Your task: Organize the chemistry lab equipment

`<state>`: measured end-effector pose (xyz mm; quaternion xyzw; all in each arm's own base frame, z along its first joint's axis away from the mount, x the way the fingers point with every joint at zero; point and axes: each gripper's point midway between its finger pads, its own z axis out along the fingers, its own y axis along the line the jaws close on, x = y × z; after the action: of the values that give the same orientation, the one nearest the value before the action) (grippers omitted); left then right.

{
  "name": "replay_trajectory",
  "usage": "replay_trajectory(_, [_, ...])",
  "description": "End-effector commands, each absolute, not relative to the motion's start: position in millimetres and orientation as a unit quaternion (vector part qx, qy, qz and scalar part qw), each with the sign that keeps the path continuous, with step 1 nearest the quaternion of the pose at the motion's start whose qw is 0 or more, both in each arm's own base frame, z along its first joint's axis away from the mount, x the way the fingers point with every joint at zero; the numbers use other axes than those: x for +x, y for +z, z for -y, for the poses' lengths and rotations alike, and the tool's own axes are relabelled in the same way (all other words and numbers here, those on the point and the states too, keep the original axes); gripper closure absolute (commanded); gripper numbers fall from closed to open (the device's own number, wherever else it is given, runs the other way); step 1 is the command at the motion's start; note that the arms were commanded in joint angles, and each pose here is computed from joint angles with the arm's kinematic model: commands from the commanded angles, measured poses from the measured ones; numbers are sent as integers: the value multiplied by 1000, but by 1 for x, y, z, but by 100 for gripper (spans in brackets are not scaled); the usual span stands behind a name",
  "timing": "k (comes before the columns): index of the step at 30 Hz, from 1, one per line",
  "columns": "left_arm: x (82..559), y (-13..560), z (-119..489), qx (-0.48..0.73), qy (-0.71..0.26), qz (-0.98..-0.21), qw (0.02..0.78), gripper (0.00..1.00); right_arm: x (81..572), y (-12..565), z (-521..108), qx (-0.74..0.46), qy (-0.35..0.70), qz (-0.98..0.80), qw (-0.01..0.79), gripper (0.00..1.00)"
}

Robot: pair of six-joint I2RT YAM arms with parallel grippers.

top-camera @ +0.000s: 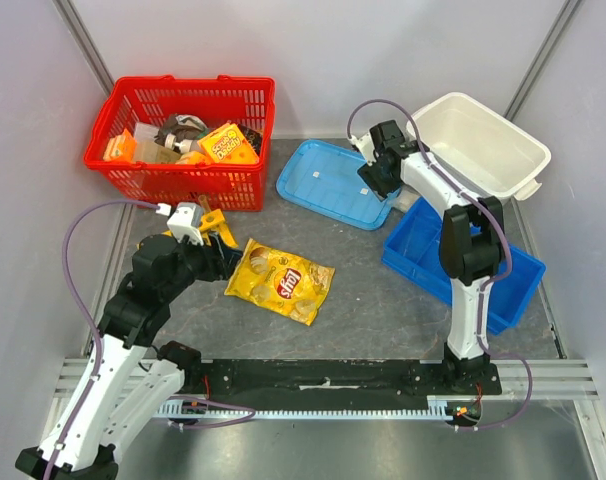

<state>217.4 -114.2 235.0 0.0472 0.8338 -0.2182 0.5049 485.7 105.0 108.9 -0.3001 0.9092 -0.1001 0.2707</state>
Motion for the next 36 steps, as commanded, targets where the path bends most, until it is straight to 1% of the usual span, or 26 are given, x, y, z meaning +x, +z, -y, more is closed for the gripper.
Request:
replay_trajectory(1, [223,241,109,62,-200,-819,534,34,488,111,-91,-318,-137,-907,240,30])
replay_trajectory(16, [226,240,105,60,-187,-821,537,34,486,76,-84,-358,-151,-903,182,30])
replay_trajectory(21, [227,240,103,59,-181,-820,540,34,489,70,-83,-358,-153,-904,177,35])
replay_trajectory(24, [228,240,103,58,-179,-821,539,34,490,68,-83,-358,-156,-904,176,42])
replay_trajectory(30, [228,240,102,57,-178,-821,539,34,493,70,-80,-357,-168,-901,180,67])
replay_trajectory(36, [228,240,102,56,-177,-820,541,34,499,82,-84,-360,-167,-896,201,86])
